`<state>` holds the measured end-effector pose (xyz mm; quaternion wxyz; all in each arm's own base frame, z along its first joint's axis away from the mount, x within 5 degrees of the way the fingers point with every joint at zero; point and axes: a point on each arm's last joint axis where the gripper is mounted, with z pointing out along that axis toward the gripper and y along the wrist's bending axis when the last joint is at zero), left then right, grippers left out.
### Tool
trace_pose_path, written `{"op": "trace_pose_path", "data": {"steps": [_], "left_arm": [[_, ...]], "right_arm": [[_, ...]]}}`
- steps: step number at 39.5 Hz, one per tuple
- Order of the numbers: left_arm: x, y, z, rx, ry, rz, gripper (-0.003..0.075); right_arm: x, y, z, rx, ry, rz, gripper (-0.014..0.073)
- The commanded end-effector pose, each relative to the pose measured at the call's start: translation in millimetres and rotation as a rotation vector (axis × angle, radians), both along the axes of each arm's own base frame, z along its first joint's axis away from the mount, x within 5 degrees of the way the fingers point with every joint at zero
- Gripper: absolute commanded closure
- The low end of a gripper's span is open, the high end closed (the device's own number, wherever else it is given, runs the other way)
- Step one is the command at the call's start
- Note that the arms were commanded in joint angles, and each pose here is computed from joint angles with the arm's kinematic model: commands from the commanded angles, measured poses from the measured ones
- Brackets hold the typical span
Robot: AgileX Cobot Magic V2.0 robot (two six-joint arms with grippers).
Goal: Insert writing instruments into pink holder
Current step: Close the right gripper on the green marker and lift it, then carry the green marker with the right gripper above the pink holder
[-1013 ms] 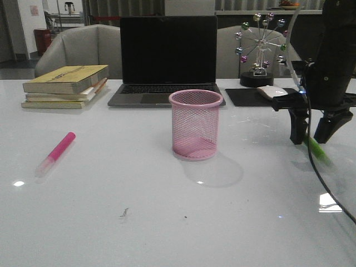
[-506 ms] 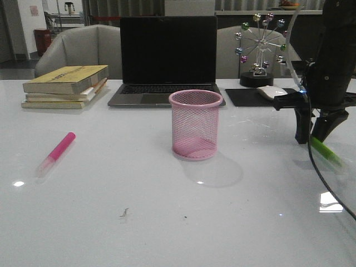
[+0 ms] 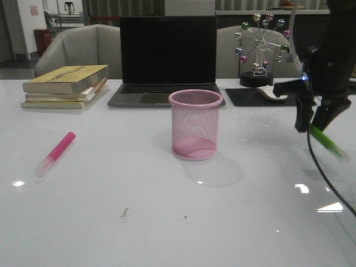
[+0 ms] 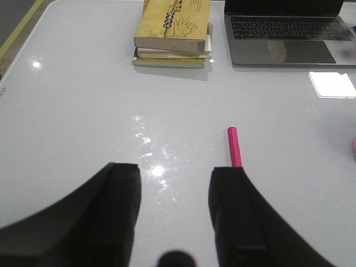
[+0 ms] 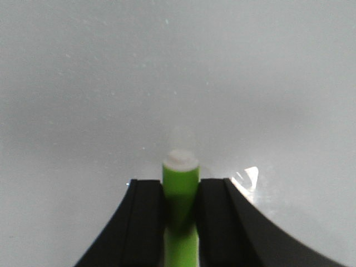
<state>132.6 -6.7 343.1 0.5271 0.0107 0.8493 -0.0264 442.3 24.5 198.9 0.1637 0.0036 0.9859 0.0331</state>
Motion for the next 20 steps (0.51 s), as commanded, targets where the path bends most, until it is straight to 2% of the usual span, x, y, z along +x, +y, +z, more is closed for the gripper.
{"op": "trace_pose_path", "data": {"steps": [1,13,20], "left_arm": [[2.7,-0.1,16.7,-0.014,-0.102,0.005,0.0346],[2.7,-0.1,16.7,-0.014,-0.102,0.005,0.0346],[2.7,-0.1,16.7,-0.014,-0.102,0.005,0.0346]], "right_arm": [[-9.1,3.0,81.6,0.016,-0.266,0.005,0.0572],[-50.1,17.5,183.4,0.045,-0.618,0.038,0.0572],[-70.9,34.3,215.4,0.082,-0.845,0.072,0.0572]]}}
